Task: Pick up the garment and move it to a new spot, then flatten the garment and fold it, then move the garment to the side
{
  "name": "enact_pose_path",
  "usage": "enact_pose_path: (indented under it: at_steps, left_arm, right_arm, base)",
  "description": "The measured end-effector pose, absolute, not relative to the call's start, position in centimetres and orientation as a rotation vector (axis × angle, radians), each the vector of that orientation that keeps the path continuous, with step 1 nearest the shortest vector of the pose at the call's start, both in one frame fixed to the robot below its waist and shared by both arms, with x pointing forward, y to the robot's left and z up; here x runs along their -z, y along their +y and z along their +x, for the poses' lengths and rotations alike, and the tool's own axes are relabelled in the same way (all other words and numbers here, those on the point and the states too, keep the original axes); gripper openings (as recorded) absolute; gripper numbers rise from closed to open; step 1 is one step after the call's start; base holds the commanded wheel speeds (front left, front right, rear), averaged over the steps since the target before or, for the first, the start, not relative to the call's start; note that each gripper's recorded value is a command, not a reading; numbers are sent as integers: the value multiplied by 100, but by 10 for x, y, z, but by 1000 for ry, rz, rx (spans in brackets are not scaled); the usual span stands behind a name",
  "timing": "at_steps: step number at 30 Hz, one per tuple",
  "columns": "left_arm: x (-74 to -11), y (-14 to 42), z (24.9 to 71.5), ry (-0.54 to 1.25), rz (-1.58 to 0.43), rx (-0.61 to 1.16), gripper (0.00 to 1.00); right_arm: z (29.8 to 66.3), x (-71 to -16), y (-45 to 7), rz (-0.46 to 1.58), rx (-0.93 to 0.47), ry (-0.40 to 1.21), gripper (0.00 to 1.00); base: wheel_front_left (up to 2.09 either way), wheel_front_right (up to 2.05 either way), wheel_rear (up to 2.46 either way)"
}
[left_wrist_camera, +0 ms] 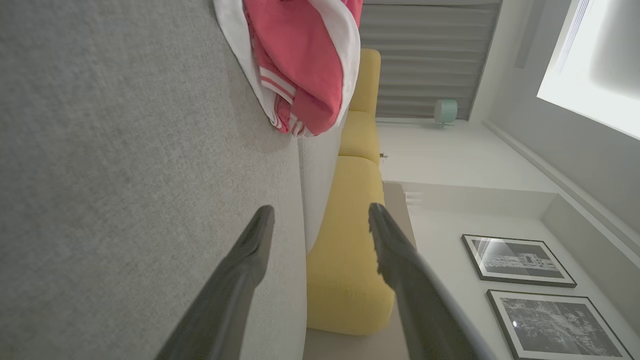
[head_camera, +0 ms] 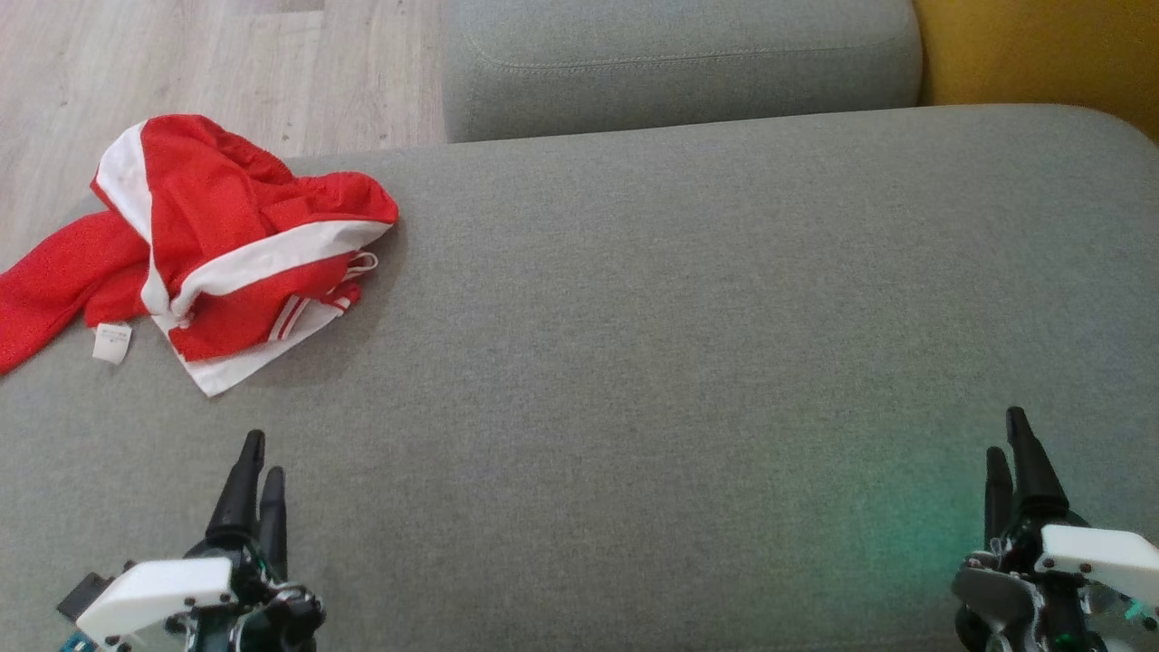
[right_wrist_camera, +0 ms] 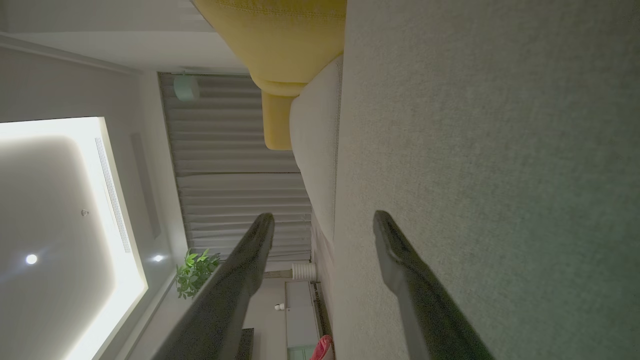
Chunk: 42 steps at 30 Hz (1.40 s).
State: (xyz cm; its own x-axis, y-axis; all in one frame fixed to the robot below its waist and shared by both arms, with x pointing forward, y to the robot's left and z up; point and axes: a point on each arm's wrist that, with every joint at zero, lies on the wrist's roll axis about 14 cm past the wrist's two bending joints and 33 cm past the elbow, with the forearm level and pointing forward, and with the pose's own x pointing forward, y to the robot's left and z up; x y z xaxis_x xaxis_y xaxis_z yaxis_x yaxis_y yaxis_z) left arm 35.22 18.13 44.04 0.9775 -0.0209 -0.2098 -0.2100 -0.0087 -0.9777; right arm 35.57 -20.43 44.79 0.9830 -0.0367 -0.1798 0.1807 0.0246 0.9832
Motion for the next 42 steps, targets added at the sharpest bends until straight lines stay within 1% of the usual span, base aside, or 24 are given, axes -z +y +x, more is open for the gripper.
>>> enact_pose_path:
  at_steps: [6,13,31,42]
  left_arm:
    - [-443,182,353,174,-1537,-152,100]
    - [-445,179,354,181,-1456,-144,100]
    - [-445,173,354,208,-1175,-129,100]
    - [-448,176,352,192,-1020,-128,100]
  right_arm:
    - [357,-450,-202,1487,156,118,100]
    - [359,-454,-197,1370,130,125,100]
    - [363,-470,-189,1025,41,120,100]
    - [364,-474,-177,858,-15,123,100]
  base:
    - [0,0,0]
    - [0,0,0]
    - [0,0,0]
    - [0,0,0]
